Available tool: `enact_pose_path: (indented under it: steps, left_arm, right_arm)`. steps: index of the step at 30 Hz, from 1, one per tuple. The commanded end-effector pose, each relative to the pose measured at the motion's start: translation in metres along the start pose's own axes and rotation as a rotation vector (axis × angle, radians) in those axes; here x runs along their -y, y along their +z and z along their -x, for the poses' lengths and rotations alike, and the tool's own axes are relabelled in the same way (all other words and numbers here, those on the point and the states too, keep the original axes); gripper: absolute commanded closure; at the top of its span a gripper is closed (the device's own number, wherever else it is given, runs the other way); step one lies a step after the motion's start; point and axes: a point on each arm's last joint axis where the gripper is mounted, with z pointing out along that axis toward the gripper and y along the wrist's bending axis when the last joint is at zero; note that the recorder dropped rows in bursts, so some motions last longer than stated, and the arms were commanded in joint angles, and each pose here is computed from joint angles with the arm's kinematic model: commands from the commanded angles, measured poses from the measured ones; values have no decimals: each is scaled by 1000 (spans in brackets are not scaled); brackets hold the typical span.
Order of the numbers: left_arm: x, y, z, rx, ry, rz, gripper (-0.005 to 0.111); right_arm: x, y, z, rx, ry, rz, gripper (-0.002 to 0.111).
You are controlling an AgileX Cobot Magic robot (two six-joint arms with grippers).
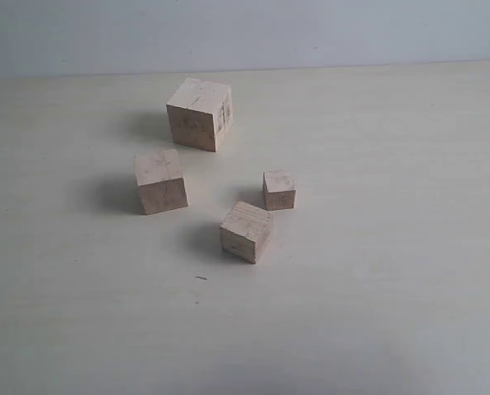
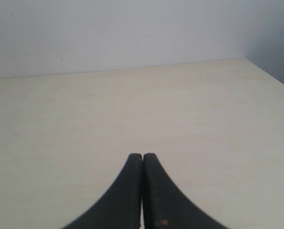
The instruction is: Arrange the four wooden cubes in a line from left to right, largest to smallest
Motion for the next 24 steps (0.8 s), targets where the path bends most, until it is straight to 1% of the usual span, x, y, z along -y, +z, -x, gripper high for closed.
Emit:
enact_pose_path:
  steps: [1, 18, 19, 21, 24]
  left_arm:
    - [0, 0, 1, 13, 7, -8, 107]
    - [0, 0, 1, 13, 7, -8, 107]
    - [0, 0, 1, 13, 7, -8, 107]
    - [0, 0, 1, 13, 7, -8, 107]
    - [0, 0, 1, 13, 7, -8, 107]
  right_arm:
    - [0, 0, -1, 5, 6, 1, 108]
    - [0, 0, 0, 16, 4, 1, 108]
    - [0, 0, 2, 33, 4, 2, 108]
    - [-1, -1, 11, 138, 14, 9, 108]
    - [-1, -5, 29, 344, 68, 26, 108]
